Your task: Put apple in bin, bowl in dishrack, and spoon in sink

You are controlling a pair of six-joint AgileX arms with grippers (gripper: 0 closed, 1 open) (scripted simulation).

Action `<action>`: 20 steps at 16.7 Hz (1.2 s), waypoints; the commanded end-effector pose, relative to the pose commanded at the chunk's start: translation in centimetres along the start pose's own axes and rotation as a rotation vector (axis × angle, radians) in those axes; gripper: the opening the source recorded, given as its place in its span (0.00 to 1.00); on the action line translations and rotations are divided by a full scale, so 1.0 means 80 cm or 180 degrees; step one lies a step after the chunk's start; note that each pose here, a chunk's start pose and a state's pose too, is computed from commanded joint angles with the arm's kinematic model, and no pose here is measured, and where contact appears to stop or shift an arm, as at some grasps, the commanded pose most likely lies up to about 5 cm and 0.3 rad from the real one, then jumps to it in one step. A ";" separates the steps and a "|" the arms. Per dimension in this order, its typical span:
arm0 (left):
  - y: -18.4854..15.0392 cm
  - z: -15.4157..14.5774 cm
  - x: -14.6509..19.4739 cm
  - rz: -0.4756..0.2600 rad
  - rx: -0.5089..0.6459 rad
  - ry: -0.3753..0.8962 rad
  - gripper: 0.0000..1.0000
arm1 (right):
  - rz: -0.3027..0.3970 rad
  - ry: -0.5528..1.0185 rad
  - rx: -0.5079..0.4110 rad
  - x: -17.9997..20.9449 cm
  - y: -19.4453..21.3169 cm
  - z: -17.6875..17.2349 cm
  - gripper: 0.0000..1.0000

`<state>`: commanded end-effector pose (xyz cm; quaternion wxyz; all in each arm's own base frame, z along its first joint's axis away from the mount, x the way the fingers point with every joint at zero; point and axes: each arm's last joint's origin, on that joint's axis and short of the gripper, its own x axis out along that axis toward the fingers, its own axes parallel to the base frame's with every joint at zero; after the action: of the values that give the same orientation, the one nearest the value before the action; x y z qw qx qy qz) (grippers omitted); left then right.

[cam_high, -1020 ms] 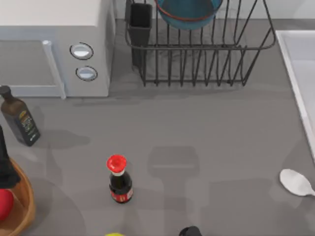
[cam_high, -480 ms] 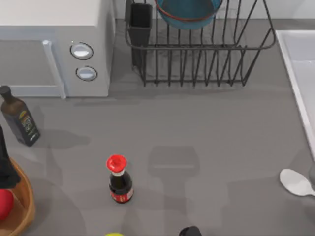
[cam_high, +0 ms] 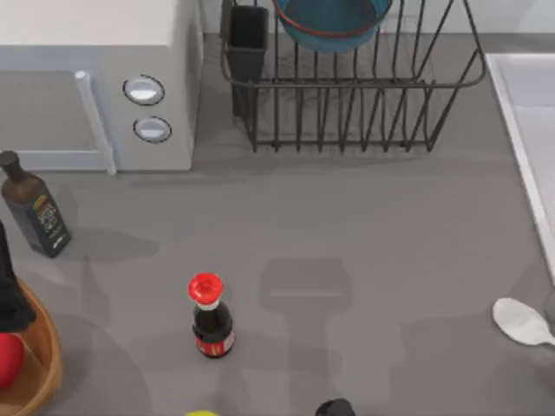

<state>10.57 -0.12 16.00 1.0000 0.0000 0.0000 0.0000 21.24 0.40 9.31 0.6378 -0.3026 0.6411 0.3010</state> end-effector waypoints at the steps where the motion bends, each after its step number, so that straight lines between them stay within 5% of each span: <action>1: 0.000 0.000 0.000 0.0000 0.0000 0.0000 1.00 | 0.0000 0.0000 0.0000 0.000 0.000 0.000 0.40; 6: 0.000 0.000 0.000 0.0000 0.0000 0.0000 1.00 | 0.0000 0.0000 0.0000 0.000 0.000 0.000 0.02; 14: 0.000 0.000 0.000 0.0000 0.0000 0.0000 1.00 | 0.0000 0.0000 0.0000 0.000 0.000 0.000 0.00; 20: 0.000 0.000 0.000 0.0000 0.0000 0.0000 1.00 | -0.0018 -0.0075 0.0061 -0.060 -0.008 0.006 0.00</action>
<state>10.57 -0.12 16.00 1.0000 0.0000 0.0000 0.0000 22.10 0.38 14.08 0.6490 -0.2947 0.6356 0.2966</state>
